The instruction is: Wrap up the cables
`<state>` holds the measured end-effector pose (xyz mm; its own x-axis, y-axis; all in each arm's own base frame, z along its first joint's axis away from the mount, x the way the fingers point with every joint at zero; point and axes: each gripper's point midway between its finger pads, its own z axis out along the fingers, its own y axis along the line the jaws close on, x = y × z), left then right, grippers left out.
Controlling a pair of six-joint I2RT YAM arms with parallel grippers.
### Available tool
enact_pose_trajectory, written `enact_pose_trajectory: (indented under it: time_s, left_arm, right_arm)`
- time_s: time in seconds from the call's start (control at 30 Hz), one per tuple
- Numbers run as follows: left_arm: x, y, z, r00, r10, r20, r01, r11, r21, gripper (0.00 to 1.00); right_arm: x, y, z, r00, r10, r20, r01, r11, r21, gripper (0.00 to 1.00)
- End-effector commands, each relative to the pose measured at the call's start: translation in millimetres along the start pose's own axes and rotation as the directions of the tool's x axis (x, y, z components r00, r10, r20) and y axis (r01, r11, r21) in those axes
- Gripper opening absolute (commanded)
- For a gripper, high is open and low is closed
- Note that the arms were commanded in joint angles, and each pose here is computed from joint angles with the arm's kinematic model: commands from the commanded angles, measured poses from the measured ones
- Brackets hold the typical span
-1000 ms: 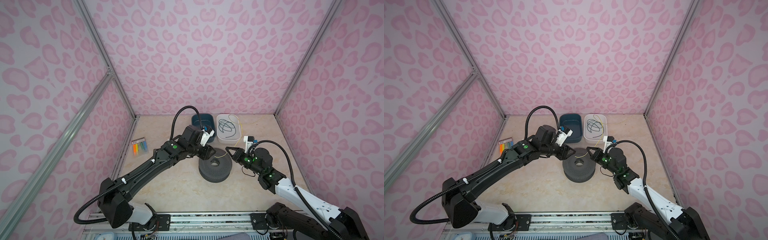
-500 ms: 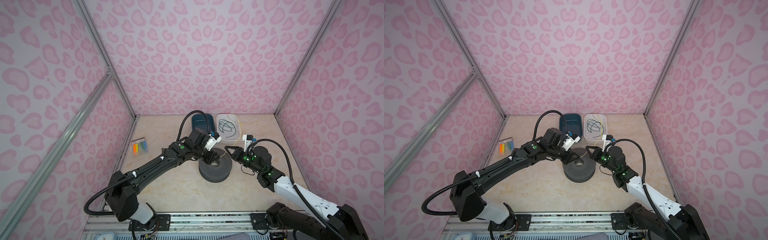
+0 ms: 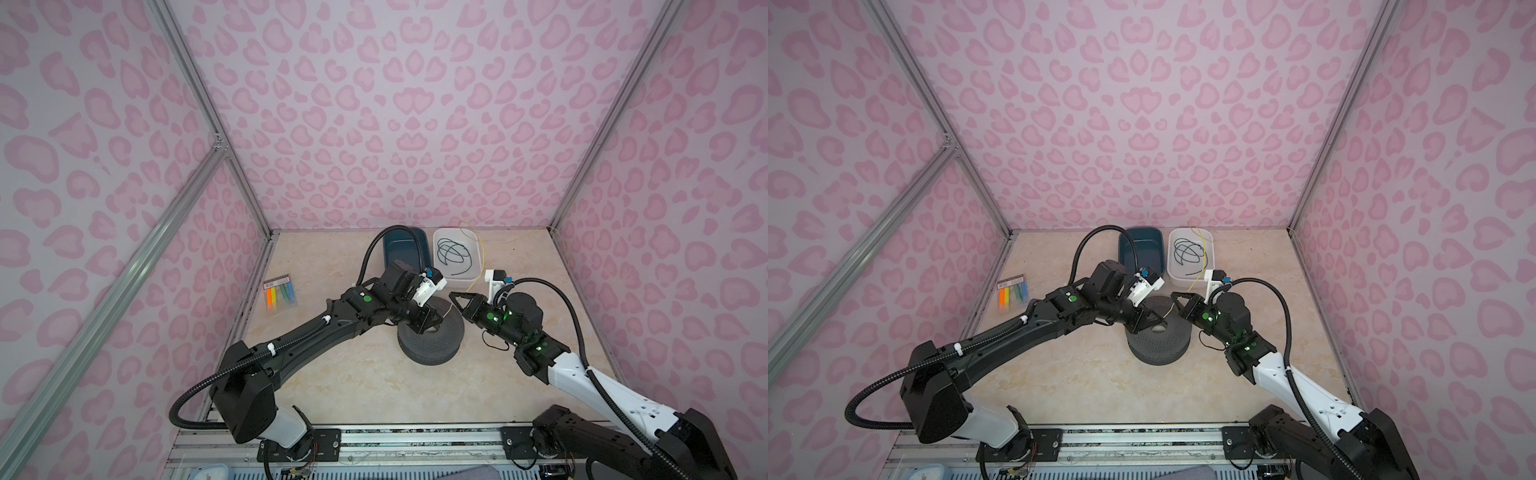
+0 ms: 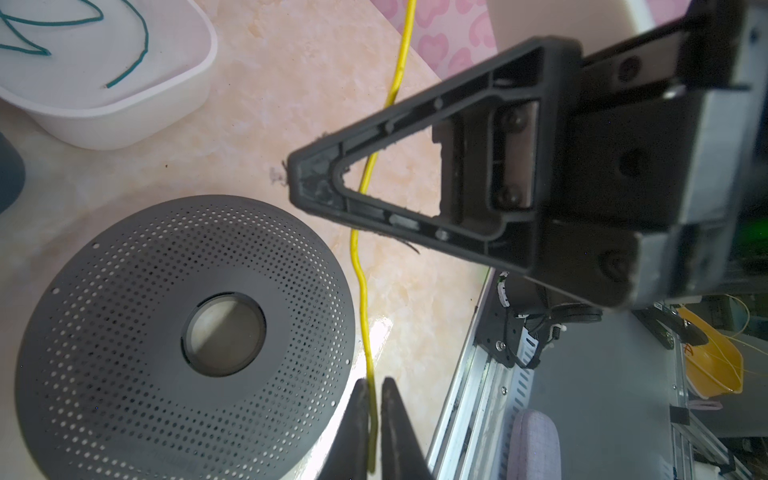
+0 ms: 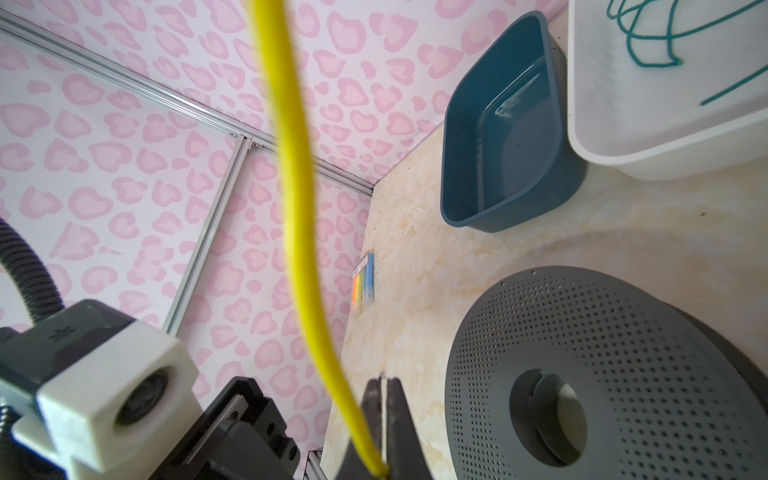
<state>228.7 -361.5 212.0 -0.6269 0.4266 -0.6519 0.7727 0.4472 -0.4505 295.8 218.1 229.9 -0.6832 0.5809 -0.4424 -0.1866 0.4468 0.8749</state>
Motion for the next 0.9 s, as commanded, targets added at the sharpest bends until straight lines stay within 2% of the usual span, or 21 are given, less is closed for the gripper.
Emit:
enact_pose_trajectory:
  time_s: [0.0, 0.17, 0.43, 0.7, 0.87]
  left_arm:
    - [-1, -12, 8, 1.000, 0.010, 0.009, -0.010, 0.998, 0.060, 0.11]
    - [2, -17, 14, 1.000, 0.002, 0.010, -0.003, 0.998, 0.061, 0.03]
    - [2, -21, 8, 0.999, 0.008, 0.032, -0.010, 0.998, 0.063, 0.03]
    - [18, -17, 1, 1.000, 0.008, 0.006, -0.008, 0.999, 0.031, 0.03]
    - [26, -2, -15, 0.999, 0.032, 0.004, -0.032, 0.996, -0.080, 0.13]
  right_arm:
    - [-11, 7, -1, 0.999, -0.011, 0.054, 0.012, 1.000, -0.017, 0.00]
    - [-14, 6, -1, 0.998, -0.014, 0.069, 0.015, 1.000, -0.012, 0.00]
    - [-20, 5, -5, 0.994, -0.029, 0.101, 0.028, 1.000, 0.006, 0.00]
    - [-33, 3, -16, 0.988, -0.056, 0.143, 0.052, 0.998, 0.034, 0.00]
    - [-33, 2, -17, 0.988, -0.062, 0.141, 0.058, 0.998, 0.038, 0.00]
